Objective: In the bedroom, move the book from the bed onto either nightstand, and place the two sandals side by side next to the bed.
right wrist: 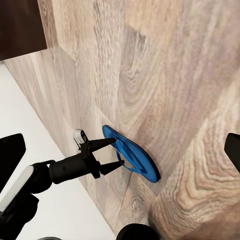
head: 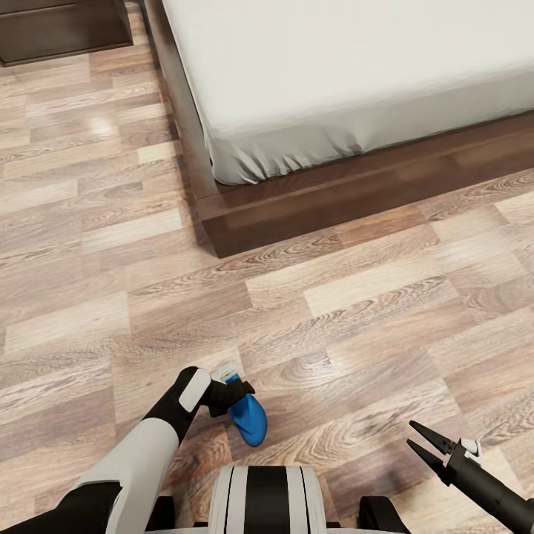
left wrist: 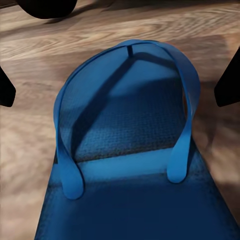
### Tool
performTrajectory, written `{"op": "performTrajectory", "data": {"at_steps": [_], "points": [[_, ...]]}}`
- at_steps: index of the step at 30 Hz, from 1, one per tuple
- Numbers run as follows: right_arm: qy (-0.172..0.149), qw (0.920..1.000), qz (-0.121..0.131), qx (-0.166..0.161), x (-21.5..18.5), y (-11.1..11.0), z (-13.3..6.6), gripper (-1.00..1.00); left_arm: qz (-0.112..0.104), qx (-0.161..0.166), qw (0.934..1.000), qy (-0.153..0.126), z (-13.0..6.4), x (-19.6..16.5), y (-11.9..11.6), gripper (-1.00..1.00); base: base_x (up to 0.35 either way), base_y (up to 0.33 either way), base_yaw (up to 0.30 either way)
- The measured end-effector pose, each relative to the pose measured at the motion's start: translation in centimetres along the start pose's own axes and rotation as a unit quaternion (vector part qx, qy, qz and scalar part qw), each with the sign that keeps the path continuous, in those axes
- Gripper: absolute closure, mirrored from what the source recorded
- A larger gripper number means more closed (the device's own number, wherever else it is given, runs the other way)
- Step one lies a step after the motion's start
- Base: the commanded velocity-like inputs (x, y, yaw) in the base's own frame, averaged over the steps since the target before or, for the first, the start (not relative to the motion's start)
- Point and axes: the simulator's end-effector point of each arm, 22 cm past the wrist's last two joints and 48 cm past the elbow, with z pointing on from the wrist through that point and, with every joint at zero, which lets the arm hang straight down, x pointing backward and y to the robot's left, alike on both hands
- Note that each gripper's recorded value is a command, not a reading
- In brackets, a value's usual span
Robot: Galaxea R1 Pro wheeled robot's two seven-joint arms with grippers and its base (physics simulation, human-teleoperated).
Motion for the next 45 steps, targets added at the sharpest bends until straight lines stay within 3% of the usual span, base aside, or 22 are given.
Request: {"op": "performTrajectory", "data": {"at_steps": [38,39,45], "points": [[0.002,1.0,0.005,0.006,0.22,-0.73,0.05,-1.0,-0.003,-0.007,1.0,0.006,0.74,0.29,0.65,-1.0,0.0,0.0,0.0],[0.002,1.0,0.005,0.006,0.22,-0.73,0.05,-1.0,-0.003,-0.007,1.0,0.006,0.75,0.3,0.68,1.0,0.0,0.0,0.0],[0.002,1.0,0.005,0.006,0.22,-0.73,0.05,-1.0,-0.006,-0.006,0.9999,0.006,0.75,0.29,0.62,1.0,0.0,0.0,0.0]]}}
